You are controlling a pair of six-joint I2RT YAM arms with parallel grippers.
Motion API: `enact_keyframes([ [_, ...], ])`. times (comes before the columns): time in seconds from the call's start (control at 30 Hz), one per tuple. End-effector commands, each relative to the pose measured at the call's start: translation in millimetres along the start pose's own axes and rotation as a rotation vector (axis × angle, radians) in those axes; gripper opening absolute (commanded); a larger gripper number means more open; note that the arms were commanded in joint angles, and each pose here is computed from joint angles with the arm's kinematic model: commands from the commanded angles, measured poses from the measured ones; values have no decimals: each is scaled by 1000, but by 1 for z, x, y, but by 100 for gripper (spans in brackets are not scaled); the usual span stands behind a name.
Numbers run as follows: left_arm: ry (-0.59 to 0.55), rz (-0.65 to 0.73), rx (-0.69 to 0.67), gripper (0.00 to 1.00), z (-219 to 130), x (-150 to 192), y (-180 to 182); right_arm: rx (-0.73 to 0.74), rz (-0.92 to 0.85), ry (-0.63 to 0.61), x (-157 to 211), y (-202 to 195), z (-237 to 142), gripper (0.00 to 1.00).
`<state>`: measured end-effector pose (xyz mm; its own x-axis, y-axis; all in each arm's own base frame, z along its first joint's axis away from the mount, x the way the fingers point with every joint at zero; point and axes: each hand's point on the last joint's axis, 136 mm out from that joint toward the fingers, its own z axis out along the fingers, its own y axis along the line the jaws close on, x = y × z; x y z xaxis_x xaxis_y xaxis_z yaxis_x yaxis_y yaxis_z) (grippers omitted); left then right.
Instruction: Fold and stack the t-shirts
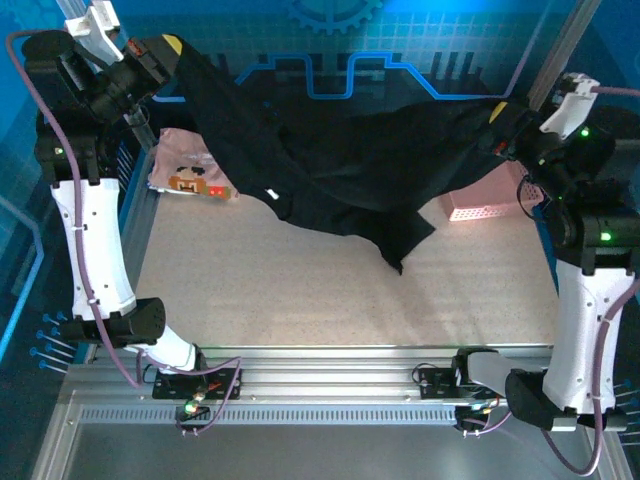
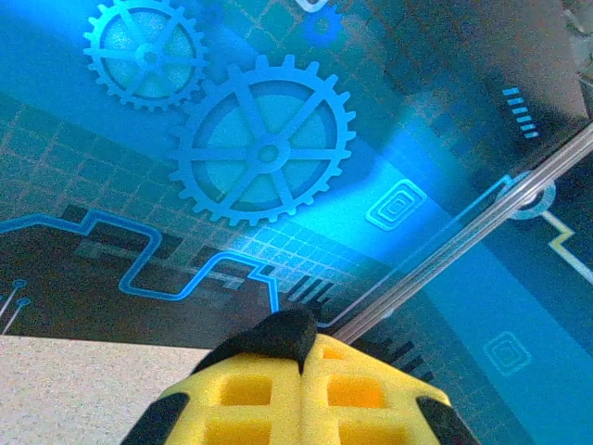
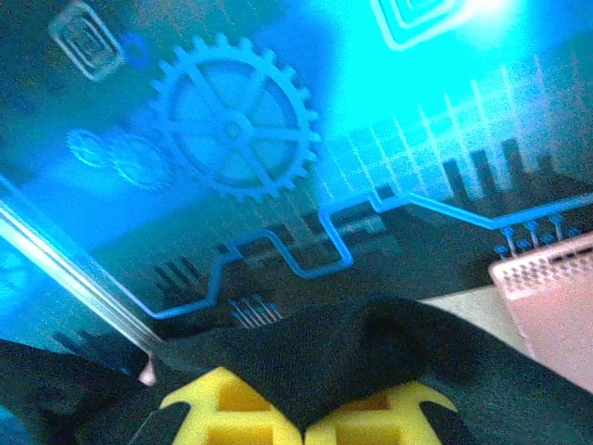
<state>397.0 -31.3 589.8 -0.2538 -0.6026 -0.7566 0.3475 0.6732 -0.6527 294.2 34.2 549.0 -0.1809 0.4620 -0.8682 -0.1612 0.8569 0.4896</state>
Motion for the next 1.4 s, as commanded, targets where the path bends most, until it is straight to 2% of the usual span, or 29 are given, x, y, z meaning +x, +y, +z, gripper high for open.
enact_keyframes([
  [0.0, -56, 45, 66, 0, -8, -19, -20, -80, 83, 43, -2, 11, 8, 0],
  [0.13, -52, -38, 80, 0, 14, -21, 3, -112, 226, 179, 33, -3, 51, 0],
  [0.23, -39, -114, 122, 0, 40, -21, 20, -120, 313, 223, 51, -20, 89, 0],
  [0.33, -50, -170, 181, 0, 60, -29, 28, -196, 383, 245, 53, -22, 131, 0],
  [0.43, -78, -164, 252, 0, 68, -48, 15, -287, 433, 236, 37, -14, 166, 0],
  [0.53, -119, -110, 289, 0, 64, -68, -3, -330, 431, 214, 15, -5, 184, 0],
  [0.57, -149, -88, 318, 0, 55, -78, -15, -338, 422, 203, 5, -2, 186, 0],
  [0.67, -208, -76, 353, 0, 37, -99, -22, -363, 396, 177, -16, 5, 186, 0],
  [0.8, -196, 11, 370, 0, 14, -99, -39, -350, 392, 174, -24, -5, 178, 0],
  [0.9, -123, 25, 366, 0, 6, -81, -48, -290, 419, 215, -2, -29, 173, 0],
  [0.97, -68, -17, 336, 0, 8, -60, -38, -243, 447, 248, 22, -48, 168, 0],
  [1.03, 10, -75, 282, 0, 11, -25, -22, -182, 509, 294, 57, -73, 161, 0],
  [1.17, 169, -134, 133, 0, 5, 62, 23, -82, 651, 428, 138, -109, 139, 0],
  [1.23, 236, -192, 30, 0, -4, 109, 61, -25, 706, 514, 180, -124, 126, 0],
  [1.37, 334, -280, -170, 0, -19, 189, 131, 64, 772, 604, 225, -152, 119, 0],
])
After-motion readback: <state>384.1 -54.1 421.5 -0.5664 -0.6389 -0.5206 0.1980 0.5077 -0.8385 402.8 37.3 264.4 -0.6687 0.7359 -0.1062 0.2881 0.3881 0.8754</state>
